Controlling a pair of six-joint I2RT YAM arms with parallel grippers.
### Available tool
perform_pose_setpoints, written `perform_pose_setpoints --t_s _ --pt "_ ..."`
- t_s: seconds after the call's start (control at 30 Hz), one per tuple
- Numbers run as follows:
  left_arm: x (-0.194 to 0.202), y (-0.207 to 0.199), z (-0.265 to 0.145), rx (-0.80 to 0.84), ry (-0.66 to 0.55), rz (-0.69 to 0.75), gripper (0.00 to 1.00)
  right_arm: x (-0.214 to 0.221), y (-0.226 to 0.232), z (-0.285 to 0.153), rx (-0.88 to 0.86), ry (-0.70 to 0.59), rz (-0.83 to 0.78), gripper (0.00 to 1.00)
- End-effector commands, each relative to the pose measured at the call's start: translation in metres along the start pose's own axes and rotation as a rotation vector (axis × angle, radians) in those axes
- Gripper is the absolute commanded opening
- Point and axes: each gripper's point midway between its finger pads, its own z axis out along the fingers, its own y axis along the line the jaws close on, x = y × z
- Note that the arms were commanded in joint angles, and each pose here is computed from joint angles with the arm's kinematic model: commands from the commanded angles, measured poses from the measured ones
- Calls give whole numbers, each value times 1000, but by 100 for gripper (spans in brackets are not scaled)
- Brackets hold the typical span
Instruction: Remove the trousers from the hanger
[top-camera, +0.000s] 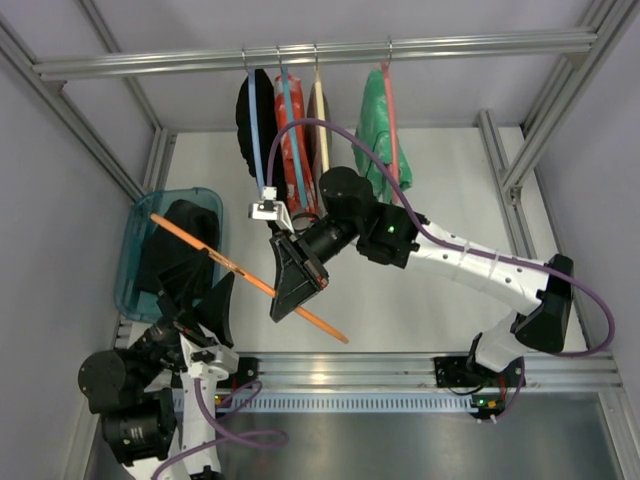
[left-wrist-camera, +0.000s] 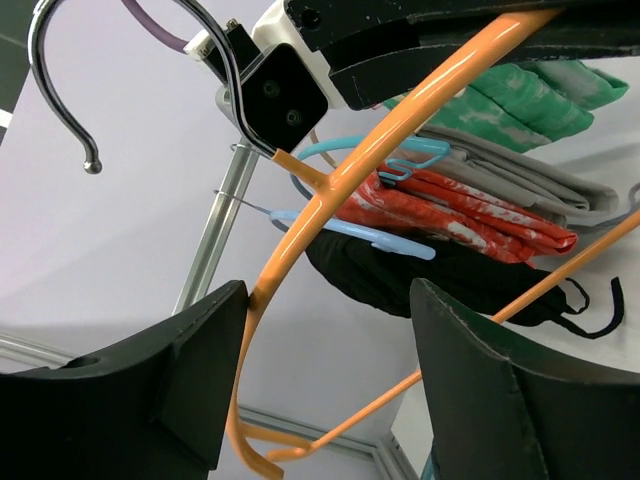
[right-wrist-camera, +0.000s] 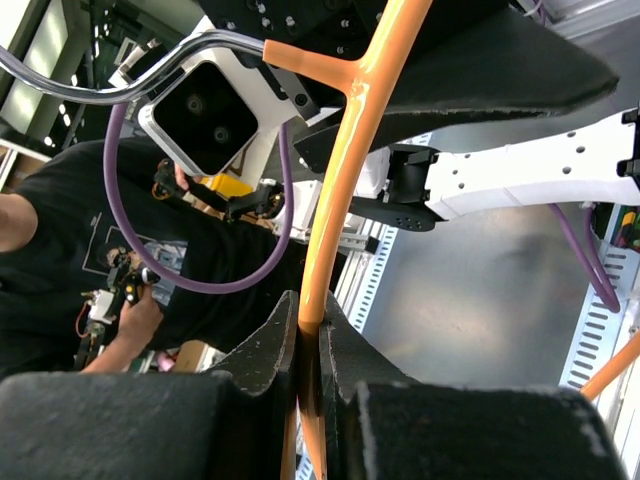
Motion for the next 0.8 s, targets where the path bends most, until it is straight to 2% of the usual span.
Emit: perform_pose_setpoints --t_s 0.0,0.2,0.33,0.47,0.5,0.57,0.6,0.67,0.7,0.73,0.77 --pt "2 -7 6 48 -35 68 69 2 27 0 -76 18 -105 0" --pt "6 -16 10 84 -63 95 61 9 16 3 -67 39 -35 0" --pt "6 -20 11 98 -80 121 52 11 12 5 -65 47 -3 0" --pt "8 -22 12 108 -90 150 35 9 12 6 -64 50 9 0" --pt "9 -23 13 110 -87 153 26 9 11 5 -60 48 6 0" --pt "10 -23 13 111 -89 167 15 8 12 6 -54 47 -9 1" --pt "10 -23 13 110 -90 174 5 3 10 5 -38 29 -55 4" --pt "10 -23 13 112 -92 170 0 -3 -2 -2 36 -2 -52 13" --pt "9 -23 13 111 -92 171 0 -19 -12 -8 125 -68 -126 32" --pt "8 -23 13 111 -94 169 0 -21 -24 -17 204 -83 -103 37" --pt "10 -23 13 112 -90 167 0 -46 -31 -37 313 -170 -158 53"
